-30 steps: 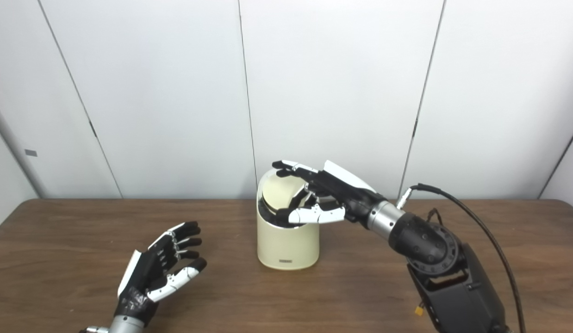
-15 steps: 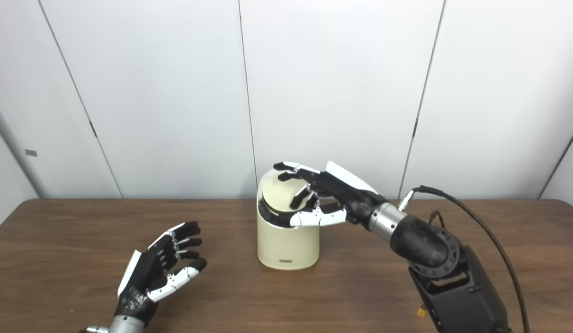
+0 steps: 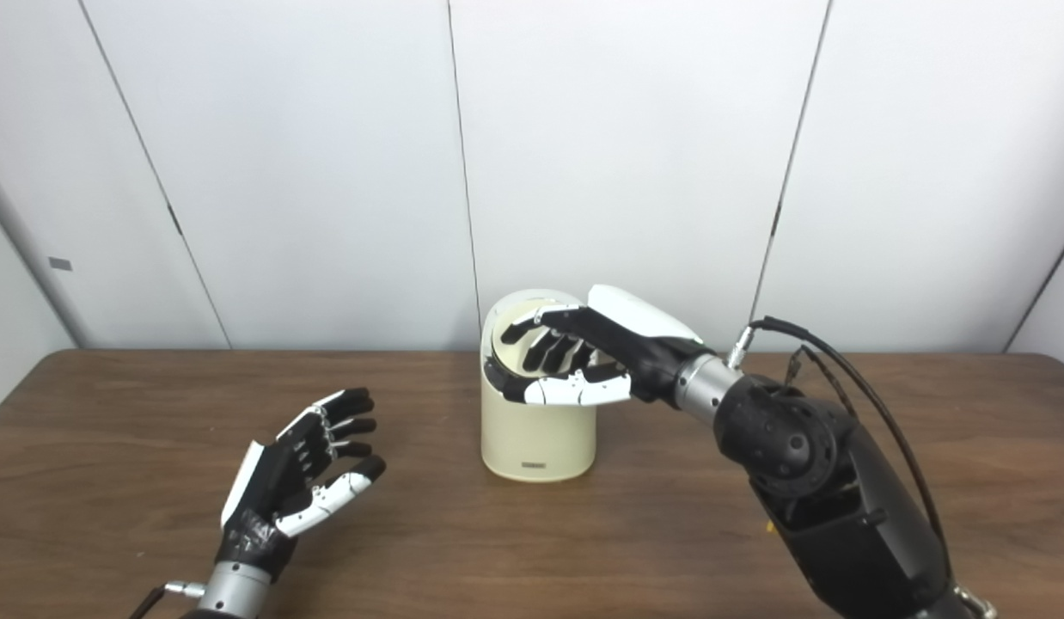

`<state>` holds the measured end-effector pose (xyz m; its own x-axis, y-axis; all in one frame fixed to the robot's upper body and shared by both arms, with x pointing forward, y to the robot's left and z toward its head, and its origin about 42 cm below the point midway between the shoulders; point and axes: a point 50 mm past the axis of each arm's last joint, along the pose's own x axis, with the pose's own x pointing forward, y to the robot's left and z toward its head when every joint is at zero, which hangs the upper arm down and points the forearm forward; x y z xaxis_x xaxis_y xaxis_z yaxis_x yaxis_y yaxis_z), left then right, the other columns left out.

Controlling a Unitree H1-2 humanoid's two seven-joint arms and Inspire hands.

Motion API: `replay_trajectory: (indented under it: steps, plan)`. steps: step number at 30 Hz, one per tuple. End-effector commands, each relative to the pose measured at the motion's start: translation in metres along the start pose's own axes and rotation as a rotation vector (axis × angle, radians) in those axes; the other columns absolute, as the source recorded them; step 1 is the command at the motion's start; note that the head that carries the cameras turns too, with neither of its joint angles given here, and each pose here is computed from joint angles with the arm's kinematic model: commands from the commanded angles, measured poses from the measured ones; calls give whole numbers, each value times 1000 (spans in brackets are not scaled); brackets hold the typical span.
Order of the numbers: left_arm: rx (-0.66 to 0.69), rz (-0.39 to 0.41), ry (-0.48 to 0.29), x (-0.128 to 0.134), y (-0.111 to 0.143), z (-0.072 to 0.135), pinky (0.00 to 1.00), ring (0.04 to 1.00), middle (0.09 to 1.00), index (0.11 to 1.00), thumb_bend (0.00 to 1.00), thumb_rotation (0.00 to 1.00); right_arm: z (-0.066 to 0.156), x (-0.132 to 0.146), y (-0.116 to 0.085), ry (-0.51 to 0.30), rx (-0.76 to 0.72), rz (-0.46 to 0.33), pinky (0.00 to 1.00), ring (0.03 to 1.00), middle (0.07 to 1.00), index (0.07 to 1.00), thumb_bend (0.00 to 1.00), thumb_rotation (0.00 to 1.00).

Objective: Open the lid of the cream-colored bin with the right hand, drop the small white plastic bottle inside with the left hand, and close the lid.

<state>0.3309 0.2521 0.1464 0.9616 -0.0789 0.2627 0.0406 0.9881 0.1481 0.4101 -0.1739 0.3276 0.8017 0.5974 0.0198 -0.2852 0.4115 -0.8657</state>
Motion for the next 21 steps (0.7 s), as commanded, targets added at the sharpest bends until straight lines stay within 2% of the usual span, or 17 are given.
replay_trajectory:
  steps: [1, 8, 10, 13, 17, 19, 21]
  plan:
    - [8, 10, -66, 9, 3, 16, 685, 767, 814, 813, 773, 313, 5, -2, -21, 14, -48, -40, 695, 721, 664, 770, 484, 783]
    - [13, 10, -64, 8, 4, 15, 677, 767, 817, 814, 769, 314, 8, -4, -20, -5, -55, -36, 643, 694, 665, 773, 484, 799]
    - [11, 10, -64, 7, 4, 15, 672, 764, 813, 812, 767, 308, 9, -3, -19, -5, -61, -36, 624, 684, 680, 771, 477, 759]
    - [2, 9, -62, 7, 5, 15, 673, 766, 815, 812, 772, 305, 11, -2, -17, 20, -58, -32, 635, 691, 703, 780, 465, 700]
    - [7, 8, -57, 6, 4, 15, 670, 765, 817, 813, 766, 303, 12, 7, -15, 99, 17, 43, 641, 728, 779, 836, 459, 703]
    - [8, 8, -55, 6, 4, 15, 670, 763, 813, 810, 772, 309, 10, 15, -17, 125, 38, 95, 645, 739, 795, 860, 366, 567]
    - [3, 6, -55, 6, 3, 15, 670, 762, 811, 808, 775, 306, 11, 22, -19, 151, 33, 133, 641, 726, 780, 870, 322, 497]
